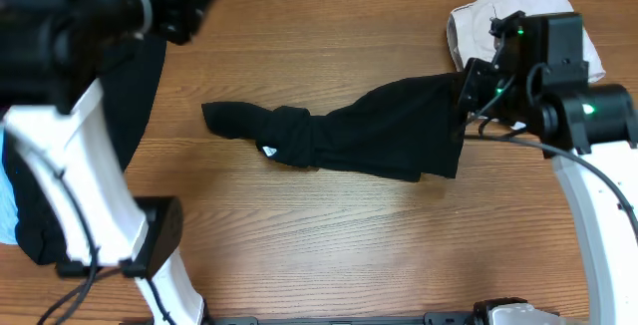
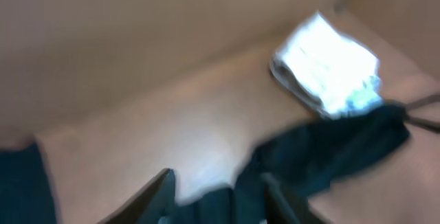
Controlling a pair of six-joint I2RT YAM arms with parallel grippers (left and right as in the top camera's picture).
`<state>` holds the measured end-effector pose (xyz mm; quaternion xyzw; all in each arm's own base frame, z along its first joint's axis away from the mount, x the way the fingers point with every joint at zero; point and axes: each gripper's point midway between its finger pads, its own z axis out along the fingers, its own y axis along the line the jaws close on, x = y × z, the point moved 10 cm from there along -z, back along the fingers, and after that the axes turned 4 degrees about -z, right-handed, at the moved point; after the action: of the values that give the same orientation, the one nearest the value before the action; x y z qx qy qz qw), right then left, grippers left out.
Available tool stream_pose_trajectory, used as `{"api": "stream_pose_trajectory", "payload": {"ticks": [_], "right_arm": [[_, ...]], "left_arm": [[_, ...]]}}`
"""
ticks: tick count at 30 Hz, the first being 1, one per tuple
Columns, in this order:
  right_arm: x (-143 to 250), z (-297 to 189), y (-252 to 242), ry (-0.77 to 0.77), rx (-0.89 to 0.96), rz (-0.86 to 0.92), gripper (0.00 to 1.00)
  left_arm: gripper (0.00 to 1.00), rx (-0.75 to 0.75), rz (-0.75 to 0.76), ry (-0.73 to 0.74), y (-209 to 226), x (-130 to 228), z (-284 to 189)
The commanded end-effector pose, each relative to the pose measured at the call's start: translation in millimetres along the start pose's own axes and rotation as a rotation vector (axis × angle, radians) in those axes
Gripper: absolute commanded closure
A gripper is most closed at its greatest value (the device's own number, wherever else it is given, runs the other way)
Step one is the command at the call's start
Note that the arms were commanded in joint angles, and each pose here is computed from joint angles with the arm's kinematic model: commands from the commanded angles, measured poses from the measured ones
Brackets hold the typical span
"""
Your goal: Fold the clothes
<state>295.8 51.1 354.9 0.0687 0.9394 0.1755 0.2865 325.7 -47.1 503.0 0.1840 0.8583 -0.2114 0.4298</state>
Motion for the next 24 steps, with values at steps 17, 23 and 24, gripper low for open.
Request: {"api": "stream_pose_trajectory", "payload": {"ticks": [17,23,24], "right_arm": [[-12,27,-5,0.034,0.042,-0.020,0.91],[-12,27,-5,0.036,0.043,-0.019,0.91],[-12,27,-5,0.036,0.043,-0.019,0.91]], "left_arm": [[0.32,0.273,0.284,0.940,5,158,262],[0.36,0.292,0.245,1.067,11,195,278],[0.37,0.299,0.246,1.081,11,199,279]]}}
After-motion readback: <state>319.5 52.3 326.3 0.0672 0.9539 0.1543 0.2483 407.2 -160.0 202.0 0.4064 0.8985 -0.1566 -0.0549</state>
